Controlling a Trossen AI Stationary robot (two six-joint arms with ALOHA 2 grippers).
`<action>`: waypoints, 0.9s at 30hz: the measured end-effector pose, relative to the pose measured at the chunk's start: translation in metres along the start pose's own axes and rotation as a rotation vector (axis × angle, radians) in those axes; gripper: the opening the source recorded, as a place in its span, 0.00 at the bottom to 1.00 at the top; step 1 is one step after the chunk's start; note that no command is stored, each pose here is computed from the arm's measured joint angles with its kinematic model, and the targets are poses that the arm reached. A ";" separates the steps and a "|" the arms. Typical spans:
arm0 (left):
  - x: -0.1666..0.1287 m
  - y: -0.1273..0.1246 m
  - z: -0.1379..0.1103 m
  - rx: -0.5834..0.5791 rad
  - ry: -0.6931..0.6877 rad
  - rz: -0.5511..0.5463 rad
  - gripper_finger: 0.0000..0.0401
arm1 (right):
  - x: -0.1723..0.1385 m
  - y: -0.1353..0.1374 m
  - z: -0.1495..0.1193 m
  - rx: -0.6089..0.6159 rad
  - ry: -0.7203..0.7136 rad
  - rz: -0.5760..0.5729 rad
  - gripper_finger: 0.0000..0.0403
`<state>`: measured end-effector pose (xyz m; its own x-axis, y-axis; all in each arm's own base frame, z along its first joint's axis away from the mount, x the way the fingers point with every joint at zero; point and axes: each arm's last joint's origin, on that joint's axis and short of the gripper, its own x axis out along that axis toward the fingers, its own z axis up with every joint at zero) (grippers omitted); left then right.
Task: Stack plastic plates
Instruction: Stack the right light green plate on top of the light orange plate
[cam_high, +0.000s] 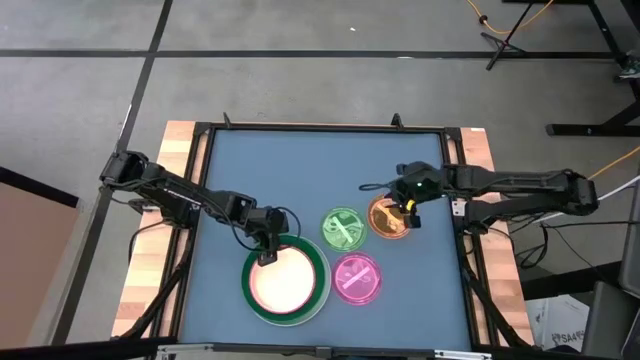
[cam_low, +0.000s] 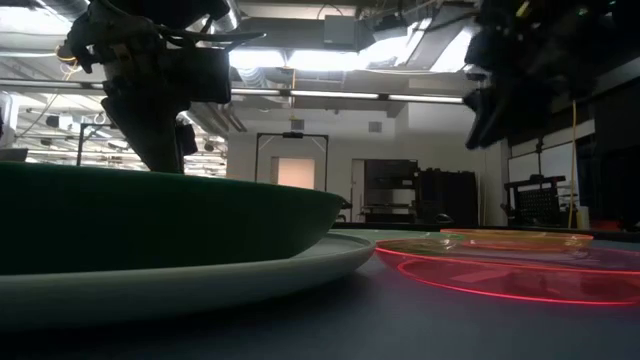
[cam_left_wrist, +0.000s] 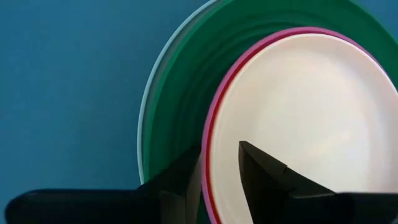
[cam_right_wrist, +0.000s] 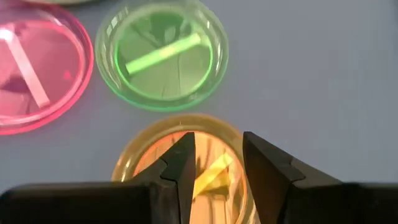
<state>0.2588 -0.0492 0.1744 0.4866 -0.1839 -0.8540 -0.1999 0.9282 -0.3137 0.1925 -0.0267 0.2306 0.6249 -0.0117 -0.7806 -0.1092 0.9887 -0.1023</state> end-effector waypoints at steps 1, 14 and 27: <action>0.000 0.000 0.000 0.000 0.000 0.000 0.25 | 0.004 0.000 -0.001 0.002 0.023 0.003 0.31; 0.000 0.000 0.000 0.000 -0.001 0.001 0.25 | 0.060 -0.002 -0.013 0.021 0.289 0.057 0.31; 0.000 0.000 0.000 0.001 -0.003 0.000 0.25 | 0.102 -0.005 -0.030 -0.004 0.511 -0.036 0.31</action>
<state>0.2591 -0.0492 0.1745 0.4891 -0.1829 -0.8528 -0.1990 0.9286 -0.3133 0.2330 -0.0378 0.1330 0.1706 -0.1177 -0.9783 -0.0984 0.9858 -0.1358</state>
